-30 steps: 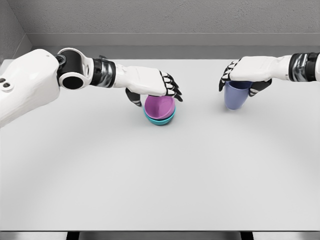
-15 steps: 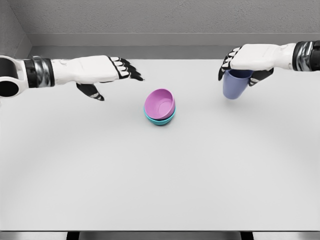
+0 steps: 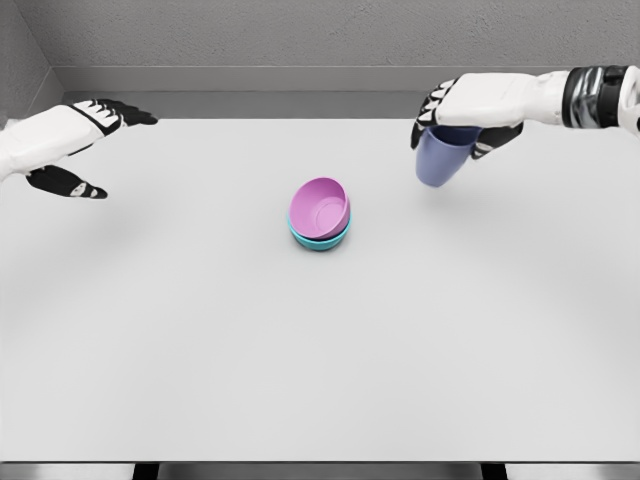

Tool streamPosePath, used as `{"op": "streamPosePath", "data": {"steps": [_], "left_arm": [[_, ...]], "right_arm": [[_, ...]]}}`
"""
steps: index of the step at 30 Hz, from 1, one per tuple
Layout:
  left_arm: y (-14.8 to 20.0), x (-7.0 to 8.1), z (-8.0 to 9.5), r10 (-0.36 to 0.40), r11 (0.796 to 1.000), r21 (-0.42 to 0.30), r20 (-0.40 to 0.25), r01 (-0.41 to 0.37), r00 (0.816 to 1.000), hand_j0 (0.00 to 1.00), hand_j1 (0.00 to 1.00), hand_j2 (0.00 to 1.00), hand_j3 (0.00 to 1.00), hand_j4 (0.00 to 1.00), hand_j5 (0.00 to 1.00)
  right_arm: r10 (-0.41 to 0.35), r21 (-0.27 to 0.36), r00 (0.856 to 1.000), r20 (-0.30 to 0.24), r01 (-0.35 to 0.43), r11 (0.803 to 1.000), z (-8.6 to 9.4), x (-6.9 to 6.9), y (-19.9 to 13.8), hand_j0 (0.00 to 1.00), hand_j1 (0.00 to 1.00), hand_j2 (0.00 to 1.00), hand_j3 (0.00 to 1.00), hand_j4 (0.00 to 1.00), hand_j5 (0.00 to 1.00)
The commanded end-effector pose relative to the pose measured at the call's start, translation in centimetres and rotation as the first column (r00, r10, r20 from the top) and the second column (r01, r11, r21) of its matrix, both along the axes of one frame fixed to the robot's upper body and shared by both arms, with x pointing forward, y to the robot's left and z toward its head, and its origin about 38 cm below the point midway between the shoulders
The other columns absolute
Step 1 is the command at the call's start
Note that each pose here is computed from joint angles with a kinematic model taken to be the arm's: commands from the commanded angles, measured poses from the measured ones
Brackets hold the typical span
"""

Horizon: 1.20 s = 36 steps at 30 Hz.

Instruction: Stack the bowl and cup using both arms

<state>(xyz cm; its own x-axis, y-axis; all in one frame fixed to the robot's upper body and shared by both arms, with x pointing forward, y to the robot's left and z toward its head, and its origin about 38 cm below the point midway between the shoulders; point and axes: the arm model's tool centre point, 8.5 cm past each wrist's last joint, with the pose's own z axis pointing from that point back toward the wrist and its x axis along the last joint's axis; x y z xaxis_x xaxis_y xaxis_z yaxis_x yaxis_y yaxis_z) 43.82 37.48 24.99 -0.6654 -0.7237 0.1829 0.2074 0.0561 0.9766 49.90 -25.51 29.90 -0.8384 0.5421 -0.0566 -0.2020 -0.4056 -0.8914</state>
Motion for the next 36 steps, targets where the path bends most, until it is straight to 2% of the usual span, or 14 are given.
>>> {"op": "streamPosePath", "data": {"steps": [1,3,5,7,11,15,30,35,36], "left_arm": [[0.0,0.1,1.9,0.012,0.999,-0.053,0.059,-0.008,0.998,1.00,1.00,1.00,1.00,1.00,1.00],[-1.2,-0.3,0.3,-0.013,0.997,-0.072,0.037,0.015,0.999,1.00,1.00,1.00,1.00,1.00,1.00],[-2.3,-0.1,-0.2,-0.027,0.994,-0.101,0.035,0.031,0.999,1.00,1.00,1.00,1.00,1.00,1.00],[-1.7,-0.4,-0.5,-0.007,0.993,-0.120,0.036,0.011,0.999,1.00,1.00,1.00,1.00,1.00,1.00],[-2.9,-0.2,-1.3,-0.010,0.984,-0.177,0.036,0.017,0.999,1.00,1.00,1.00,1.00,1.00,1.00],[-2.3,-0.1,-1.2,0.049,0.958,-0.287,0.069,-0.027,0.996,1.00,1.00,1.00,1.00,1.00,1.00],[-3.2,0.1,-2.0,0.043,0.948,-0.319,0.056,-0.023,0.998,1.00,1.00,1.00,1.00,1.00,1.00],[-3.3,0.1,-2.1,0.040,0.947,-0.321,0.056,-0.020,0.998,1.00,1.00,1.00,1.00,1.00,1.00],[-3.4,0.1,-2.0,0.039,0.947,-0.321,0.057,-0.019,0.998,1.00,1.00,1.00,1.00,1.00,1.00]], "right_arm": [[0.008,0.012,1.000,-0.001,-0.008,1.000,0.1,0.1,0.6,0.67,0.67,0.67,0.67,0.67,0.67],[0.010,0.012,1.000,0.004,-0.010,1.000,0.3,0.1,0.7,0.67,0.67,0.67,0.67,0.67,0.67],[0.025,0.020,1.000,0.004,-0.025,0.999,0.3,0.2,1.5,0.67,0.67,0.67,0.67,0.67,0.67],[0.037,0.026,0.999,0.003,-0.037,0.999,0.2,0.2,2.1,0.67,0.67,0.67,0.67,0.67,0.67],[0.054,0.035,0.998,0.009,-0.055,0.998,0.5,0.3,3.1,0.67,0.67,0.67,0.67,0.67,0.67],[0.069,0.041,0.997,0.022,-0.070,0.997,1.1,0.4,3.9,0.67,0.67,0.67,0.67,0.67,0.67],[0.109,0.069,0.994,0.027,-0.110,0.992,1.6,0.3,5.9,0.67,0.67,0.67,0.67,0.67,0.67],[0.107,0.072,0.994,0.034,-0.109,0.991,2.2,0.4,5.7,0.67,0.67,0.67,0.67,0.67,0.67],[0.109,0.070,0.993,0.050,-0.113,0.991,3.0,0.4,5.8,0.67,0.67,0.67,0.67,0.67,0.67]]}}
